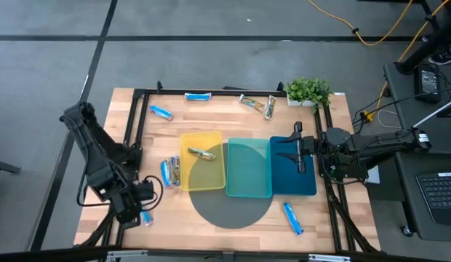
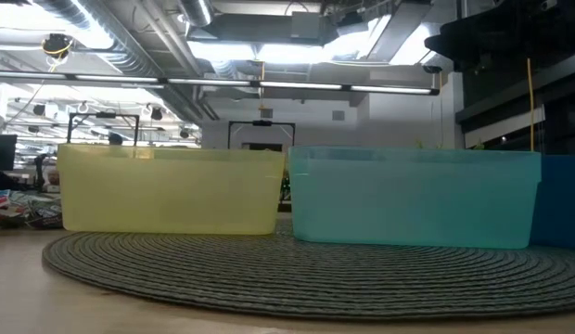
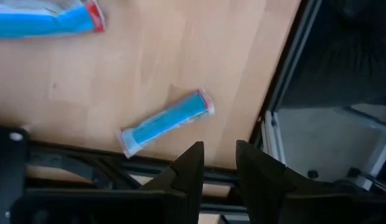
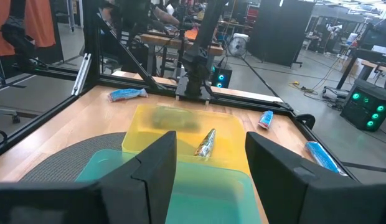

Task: Pick and place Granola Bars by type
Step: Put the red granola bar into the green bin

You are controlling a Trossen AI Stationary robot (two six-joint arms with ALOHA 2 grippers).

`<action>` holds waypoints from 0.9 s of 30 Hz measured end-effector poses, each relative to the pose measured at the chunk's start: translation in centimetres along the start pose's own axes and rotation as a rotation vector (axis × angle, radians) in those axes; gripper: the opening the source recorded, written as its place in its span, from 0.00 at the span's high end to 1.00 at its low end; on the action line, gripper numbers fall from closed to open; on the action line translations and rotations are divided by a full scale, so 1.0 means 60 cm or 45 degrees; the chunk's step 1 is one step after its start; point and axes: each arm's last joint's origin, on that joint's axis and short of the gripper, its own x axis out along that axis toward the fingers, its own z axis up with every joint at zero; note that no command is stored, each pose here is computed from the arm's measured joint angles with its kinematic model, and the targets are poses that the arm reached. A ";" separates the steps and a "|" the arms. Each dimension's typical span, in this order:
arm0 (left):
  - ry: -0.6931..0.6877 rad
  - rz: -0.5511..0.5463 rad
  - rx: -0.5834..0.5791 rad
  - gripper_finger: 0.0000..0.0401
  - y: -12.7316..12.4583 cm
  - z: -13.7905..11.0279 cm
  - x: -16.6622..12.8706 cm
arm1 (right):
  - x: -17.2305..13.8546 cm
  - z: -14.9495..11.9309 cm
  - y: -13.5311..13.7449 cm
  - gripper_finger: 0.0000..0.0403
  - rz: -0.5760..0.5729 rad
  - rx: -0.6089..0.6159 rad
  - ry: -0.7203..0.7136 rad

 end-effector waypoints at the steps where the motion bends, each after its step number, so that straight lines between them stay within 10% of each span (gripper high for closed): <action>1: 0.002 -0.001 0.005 0.79 0.000 -0.003 0.005 | 0.000 0.000 0.000 0.52 0.000 0.000 0.000; 18: 0.136 0.099 0.112 0.78 0.012 -0.035 0.128 | 0.000 0.000 0.000 0.52 0.000 0.000 0.000; 27: 0.324 0.224 0.131 0.59 -0.002 -0.041 0.194 | 0.000 0.000 0.000 0.52 -0.001 0.001 0.000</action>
